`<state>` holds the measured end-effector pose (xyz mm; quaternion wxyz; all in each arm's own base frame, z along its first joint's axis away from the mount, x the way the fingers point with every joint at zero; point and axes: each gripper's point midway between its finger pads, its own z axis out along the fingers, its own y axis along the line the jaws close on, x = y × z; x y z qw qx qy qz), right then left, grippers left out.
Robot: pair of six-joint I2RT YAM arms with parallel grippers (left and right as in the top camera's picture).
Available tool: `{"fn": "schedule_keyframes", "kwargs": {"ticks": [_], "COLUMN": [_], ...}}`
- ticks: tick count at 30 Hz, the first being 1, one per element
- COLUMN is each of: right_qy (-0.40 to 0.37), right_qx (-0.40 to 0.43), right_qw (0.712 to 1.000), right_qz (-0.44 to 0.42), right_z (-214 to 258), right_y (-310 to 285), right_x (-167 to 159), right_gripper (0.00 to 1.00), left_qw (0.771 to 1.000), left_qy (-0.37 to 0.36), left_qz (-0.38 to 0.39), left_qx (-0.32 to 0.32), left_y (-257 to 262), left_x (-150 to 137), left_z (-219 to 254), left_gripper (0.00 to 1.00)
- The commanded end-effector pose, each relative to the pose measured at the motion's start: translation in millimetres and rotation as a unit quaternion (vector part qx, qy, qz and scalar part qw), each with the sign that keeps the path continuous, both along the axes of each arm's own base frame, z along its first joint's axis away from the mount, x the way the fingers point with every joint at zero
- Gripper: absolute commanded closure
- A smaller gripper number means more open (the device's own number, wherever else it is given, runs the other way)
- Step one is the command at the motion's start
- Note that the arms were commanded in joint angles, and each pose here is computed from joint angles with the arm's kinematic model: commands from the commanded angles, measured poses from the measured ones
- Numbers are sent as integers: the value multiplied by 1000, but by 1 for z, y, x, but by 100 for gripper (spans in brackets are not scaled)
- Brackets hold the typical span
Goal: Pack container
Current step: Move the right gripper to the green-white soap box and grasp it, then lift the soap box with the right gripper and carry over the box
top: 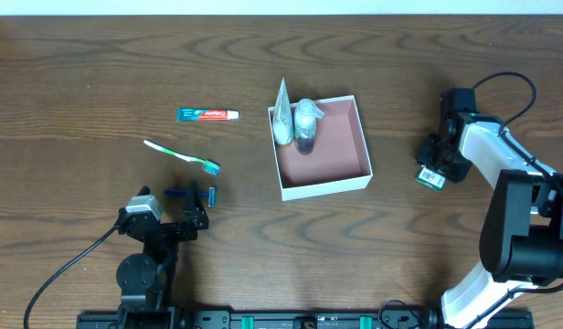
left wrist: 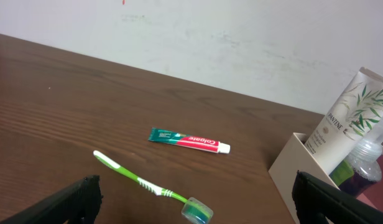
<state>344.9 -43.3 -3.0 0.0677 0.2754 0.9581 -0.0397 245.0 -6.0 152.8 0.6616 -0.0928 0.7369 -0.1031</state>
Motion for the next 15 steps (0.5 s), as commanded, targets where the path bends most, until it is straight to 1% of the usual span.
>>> {"fn": "schedule_keyframes", "kwargs": {"ticks": [1,5,10,15], "right_qy": [13,-30,-95,-154], "right_qx": [86,128,152,145], "right_qw": [994,983,966,956], "right_qz": [73,125,186,202], "right_z": [-11,17,74,130], "right_y": [32,50,65,68], "right_x": [-4,11,28,35], "right_gripper": [61,58,57,57], "left_qw": [1000,1000,1000,1000], "left_qy": [23,23,23,22], "left_qz": [-3,-3,-3,-3], "left_qx": [4,4,4,4], "left_y": [-1,0,0,-1], "left_x": [-1,-1,-1,-1], "left_z": [-15,-15,-15,-15], "left_gripper": [2,2,2,2]}}
